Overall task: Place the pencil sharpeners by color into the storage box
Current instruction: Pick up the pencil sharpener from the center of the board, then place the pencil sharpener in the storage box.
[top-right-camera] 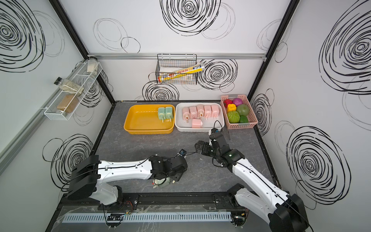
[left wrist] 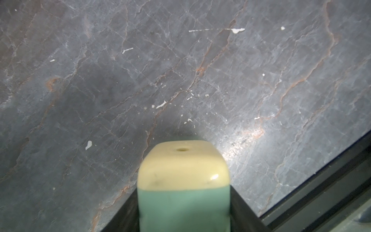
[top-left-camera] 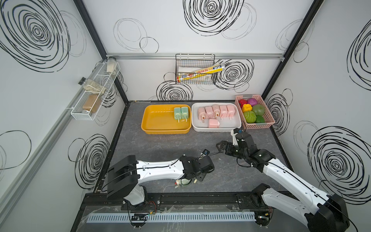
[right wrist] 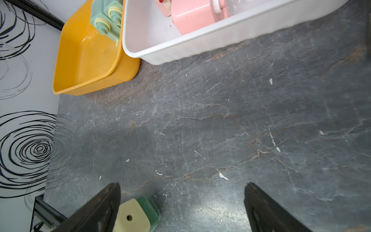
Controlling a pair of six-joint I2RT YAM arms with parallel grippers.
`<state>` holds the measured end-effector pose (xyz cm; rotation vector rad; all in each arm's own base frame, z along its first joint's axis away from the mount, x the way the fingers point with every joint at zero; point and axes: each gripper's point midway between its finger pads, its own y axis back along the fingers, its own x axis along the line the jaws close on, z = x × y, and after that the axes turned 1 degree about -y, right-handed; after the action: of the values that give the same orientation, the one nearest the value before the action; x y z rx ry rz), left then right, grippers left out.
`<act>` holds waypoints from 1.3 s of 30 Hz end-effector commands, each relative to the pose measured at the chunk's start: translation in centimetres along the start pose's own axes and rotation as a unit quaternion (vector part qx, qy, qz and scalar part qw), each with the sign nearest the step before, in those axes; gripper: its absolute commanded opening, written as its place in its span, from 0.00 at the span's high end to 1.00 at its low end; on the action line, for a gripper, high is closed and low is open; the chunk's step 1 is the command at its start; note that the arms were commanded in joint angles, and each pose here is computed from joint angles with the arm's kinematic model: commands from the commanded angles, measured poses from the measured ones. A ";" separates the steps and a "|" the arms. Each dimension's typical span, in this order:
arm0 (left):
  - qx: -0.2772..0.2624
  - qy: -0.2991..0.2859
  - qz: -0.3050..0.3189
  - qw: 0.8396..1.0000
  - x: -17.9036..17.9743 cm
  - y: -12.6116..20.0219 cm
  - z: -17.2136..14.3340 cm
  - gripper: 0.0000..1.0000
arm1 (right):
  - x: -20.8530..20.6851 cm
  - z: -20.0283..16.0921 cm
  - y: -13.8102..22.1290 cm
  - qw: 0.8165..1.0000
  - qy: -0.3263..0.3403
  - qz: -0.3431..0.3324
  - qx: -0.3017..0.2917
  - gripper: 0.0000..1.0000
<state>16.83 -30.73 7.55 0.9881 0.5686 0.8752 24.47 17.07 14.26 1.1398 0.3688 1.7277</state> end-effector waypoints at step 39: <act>-0.234 0.223 0.160 0.932 22.6 9.4 15.9 1.00 | 10.3 3.8 6.2 0.902 0.265 0.264 -0.216 0.00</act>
<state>35.79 -16.86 19.54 0.5478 0.5750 1.4709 23.91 21.42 24.33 0.4568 0.0457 2.4007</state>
